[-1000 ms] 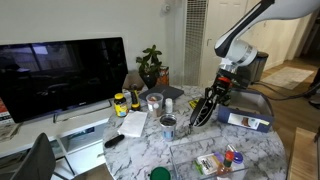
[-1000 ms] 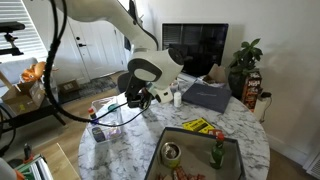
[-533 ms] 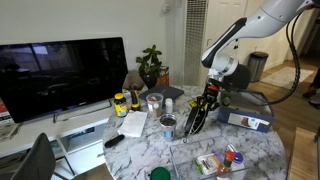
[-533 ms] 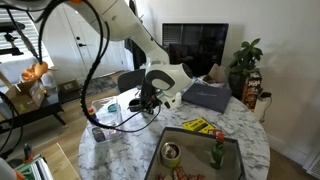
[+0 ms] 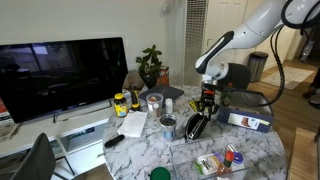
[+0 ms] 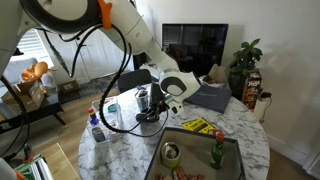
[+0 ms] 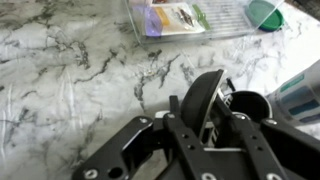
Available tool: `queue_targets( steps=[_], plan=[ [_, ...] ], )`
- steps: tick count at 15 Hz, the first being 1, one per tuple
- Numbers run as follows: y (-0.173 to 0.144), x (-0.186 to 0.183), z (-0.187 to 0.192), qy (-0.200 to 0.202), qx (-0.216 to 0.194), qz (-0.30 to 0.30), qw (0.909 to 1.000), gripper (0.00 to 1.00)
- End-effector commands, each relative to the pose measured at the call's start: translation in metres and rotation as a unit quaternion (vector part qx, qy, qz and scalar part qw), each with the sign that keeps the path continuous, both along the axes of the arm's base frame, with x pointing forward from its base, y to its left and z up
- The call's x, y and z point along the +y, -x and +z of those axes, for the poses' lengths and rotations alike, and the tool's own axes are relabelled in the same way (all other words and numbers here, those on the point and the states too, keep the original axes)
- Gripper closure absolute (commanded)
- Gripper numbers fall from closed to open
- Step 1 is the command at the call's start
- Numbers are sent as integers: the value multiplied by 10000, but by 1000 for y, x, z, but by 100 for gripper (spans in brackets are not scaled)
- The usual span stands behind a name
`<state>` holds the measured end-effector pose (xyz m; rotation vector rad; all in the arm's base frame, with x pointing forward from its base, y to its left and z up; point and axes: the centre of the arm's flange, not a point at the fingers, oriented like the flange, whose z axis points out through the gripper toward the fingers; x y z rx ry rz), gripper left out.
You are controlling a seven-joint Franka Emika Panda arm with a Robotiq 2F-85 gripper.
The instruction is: Move the case from the clear box to the middle of the table
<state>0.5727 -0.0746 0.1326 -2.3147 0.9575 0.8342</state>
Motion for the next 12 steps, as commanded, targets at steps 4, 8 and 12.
queue_targets(
  steps=[4,8,12],
  plan=[
    [-5,16,45,1586,147,-71,9872,6],
    [22,52,109,2040,-731,585,9745,0],
    [-2,66,122,2048,-1093,608,9708,0]
  ],
)
